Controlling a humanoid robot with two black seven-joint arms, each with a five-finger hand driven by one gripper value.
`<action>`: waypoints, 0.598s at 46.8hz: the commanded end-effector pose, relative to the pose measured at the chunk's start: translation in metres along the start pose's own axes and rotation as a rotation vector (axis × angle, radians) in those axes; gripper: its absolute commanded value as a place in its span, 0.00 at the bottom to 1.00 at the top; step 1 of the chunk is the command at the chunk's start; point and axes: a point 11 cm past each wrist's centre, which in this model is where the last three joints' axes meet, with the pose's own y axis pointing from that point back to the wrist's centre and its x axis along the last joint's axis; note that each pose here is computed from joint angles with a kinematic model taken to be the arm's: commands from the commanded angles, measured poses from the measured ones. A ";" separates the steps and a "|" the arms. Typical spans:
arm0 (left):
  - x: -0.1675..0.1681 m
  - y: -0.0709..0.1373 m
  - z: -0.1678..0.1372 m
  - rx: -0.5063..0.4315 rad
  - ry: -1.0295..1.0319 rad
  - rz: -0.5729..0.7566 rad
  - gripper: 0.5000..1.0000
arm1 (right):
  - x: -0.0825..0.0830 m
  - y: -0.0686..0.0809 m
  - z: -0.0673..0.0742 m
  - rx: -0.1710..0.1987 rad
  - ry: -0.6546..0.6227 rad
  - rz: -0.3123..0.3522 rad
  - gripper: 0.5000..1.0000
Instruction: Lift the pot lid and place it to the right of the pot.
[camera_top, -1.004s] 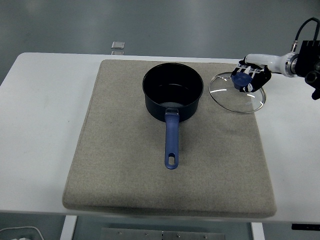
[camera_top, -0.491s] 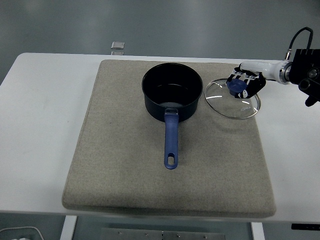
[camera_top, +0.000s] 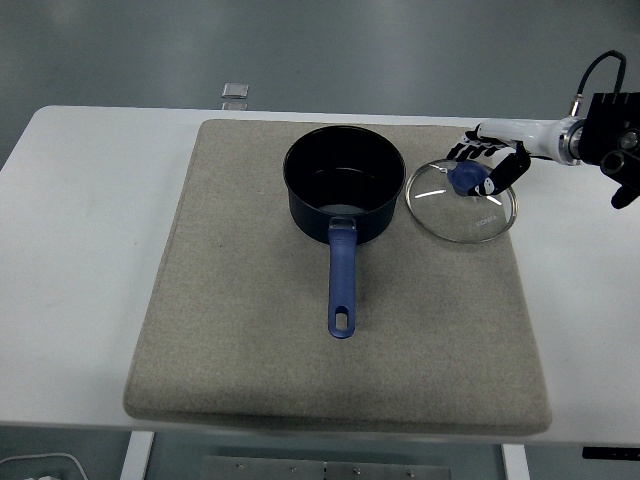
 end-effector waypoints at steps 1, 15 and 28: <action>0.000 0.000 0.000 0.000 0.000 0.000 1.00 | 0.003 0.001 -0.007 0.025 -0.018 -0.012 0.72; 0.000 0.000 0.000 0.000 0.000 0.000 1.00 | 0.029 0.012 -0.025 0.111 -0.095 0.033 0.82; 0.000 0.000 0.000 0.000 0.000 0.000 1.00 | 0.027 0.011 -0.030 0.230 -0.397 0.038 0.82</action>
